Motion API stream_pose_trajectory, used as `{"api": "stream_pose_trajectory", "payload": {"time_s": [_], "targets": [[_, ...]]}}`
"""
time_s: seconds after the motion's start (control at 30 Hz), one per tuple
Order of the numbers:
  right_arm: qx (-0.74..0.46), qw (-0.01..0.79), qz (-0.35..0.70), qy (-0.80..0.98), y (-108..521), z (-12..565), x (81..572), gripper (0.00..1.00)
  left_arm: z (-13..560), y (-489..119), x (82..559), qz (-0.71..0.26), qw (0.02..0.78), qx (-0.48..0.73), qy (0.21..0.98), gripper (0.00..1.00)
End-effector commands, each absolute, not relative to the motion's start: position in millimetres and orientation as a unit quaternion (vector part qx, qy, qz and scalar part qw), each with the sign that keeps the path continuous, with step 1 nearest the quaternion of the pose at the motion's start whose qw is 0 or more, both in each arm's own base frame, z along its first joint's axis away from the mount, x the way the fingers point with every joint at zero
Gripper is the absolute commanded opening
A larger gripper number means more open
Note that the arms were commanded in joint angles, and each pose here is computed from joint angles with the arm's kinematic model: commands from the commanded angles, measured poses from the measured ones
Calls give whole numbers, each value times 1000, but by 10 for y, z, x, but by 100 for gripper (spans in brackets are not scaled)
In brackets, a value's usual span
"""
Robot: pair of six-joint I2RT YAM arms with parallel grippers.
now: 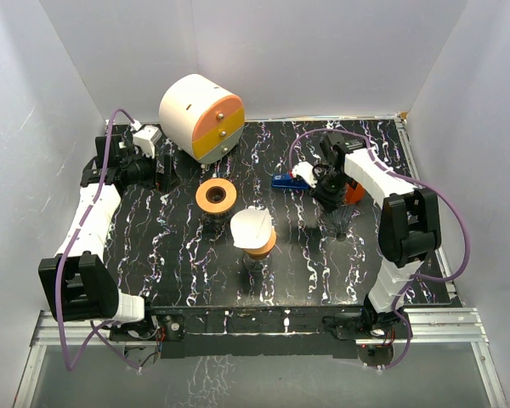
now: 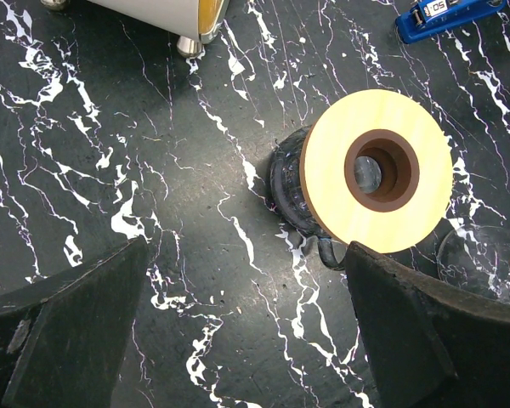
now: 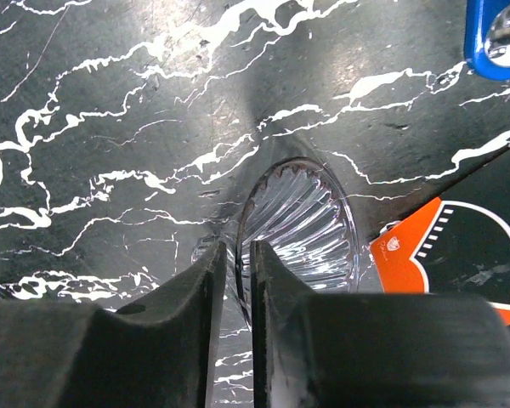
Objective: Place the coffee filter in the dripper
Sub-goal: Pick up the coffee dripper from the center of the board.
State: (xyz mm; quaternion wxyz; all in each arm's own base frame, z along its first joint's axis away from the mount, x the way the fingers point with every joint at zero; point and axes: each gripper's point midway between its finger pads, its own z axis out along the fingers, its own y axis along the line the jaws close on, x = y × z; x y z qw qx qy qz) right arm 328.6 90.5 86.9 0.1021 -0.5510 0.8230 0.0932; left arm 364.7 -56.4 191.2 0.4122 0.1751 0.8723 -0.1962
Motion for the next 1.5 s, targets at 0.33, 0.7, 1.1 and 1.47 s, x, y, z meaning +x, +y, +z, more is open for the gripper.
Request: {"api": "stream_pose_trajectory", "payload": {"time_s": [0.33,0.7,1.1,1.47], "targets": [[-572,61,85,814,772,924,3106,35,2068,-604,3605,-206,434,185,857,99],[-566,40,76,820,626,905,3002,21,2077,-611,3585,-206,437,187,855,99],[-555,128,117,814,898,1352,3033,0,2126,-629,3601,-212,441,184,853,99],[-547,316,117,766,1360,2357,3522,0,2211,-708,3741,-244,432,181,849,99]]}}
